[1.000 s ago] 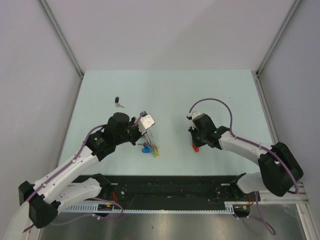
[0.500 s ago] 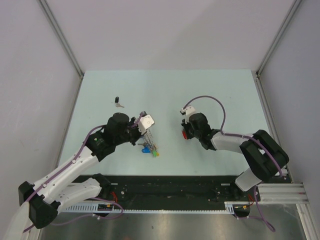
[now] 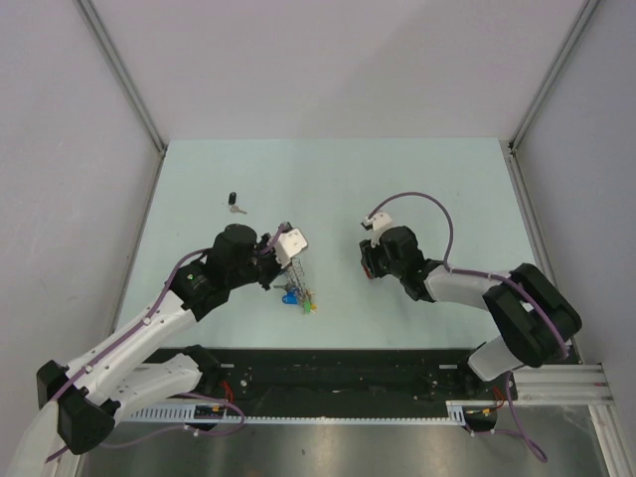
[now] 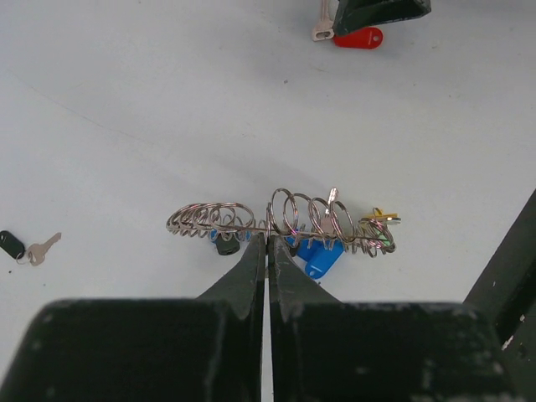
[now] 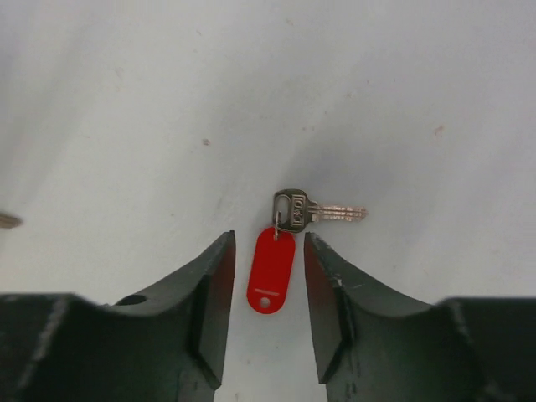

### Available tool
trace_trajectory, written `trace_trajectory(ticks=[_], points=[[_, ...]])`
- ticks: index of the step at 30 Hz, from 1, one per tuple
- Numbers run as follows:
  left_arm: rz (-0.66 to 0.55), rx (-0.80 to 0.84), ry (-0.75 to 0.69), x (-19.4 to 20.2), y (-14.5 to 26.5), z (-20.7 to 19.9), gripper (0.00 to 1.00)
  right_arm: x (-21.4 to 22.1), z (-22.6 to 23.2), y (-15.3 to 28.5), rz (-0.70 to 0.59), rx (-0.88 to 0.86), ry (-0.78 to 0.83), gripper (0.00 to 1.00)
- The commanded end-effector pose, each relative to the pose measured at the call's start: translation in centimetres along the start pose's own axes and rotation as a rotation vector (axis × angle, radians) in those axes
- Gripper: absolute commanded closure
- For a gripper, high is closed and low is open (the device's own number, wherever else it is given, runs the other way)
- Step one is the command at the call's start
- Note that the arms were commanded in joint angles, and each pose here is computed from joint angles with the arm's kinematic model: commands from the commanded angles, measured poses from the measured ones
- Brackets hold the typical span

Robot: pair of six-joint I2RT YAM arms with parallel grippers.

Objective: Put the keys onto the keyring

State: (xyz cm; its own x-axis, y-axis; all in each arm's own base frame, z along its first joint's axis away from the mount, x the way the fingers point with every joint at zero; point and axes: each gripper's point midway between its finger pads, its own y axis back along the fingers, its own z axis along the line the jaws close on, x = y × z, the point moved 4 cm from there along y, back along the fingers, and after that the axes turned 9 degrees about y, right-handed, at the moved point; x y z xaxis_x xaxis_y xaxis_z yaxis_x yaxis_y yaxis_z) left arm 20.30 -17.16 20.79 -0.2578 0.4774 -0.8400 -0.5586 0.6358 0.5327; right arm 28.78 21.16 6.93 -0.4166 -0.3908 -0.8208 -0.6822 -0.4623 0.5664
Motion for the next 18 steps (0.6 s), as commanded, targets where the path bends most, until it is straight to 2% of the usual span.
trace_trajectory(ticks=[1, 5, 10, 14, 18], points=[[-0.097, 0.044, -0.015, -2.0, 0.3, -0.6, 1.00, -5.6, 0.8, 3.2, -0.197, -0.033, 0.018, 0.50], [-0.108, 0.093, -0.024, -2.1, 0.3, -1.2, 1.00, -9.3, 3.5, 7.4, -0.360, -0.253, 0.083, 0.36], [-0.123, 0.161, -0.042, -2.3, 0.3, -2.1, 1.00, -12.2, 8.2, 12.5, -0.573, -0.577, 0.268, 0.15], [-0.133, 0.201, -0.054, -2.4, 0.4, -2.6, 1.00, -12.7, 10.3, 13.3, -0.637, -0.713, 0.328, 0.08], [-0.142, 0.222, -0.061, -2.4, 0.5, -2.9, 1.00, -13.1, 11.7, 12.7, -0.637, -0.803, 0.368, 0.06]])
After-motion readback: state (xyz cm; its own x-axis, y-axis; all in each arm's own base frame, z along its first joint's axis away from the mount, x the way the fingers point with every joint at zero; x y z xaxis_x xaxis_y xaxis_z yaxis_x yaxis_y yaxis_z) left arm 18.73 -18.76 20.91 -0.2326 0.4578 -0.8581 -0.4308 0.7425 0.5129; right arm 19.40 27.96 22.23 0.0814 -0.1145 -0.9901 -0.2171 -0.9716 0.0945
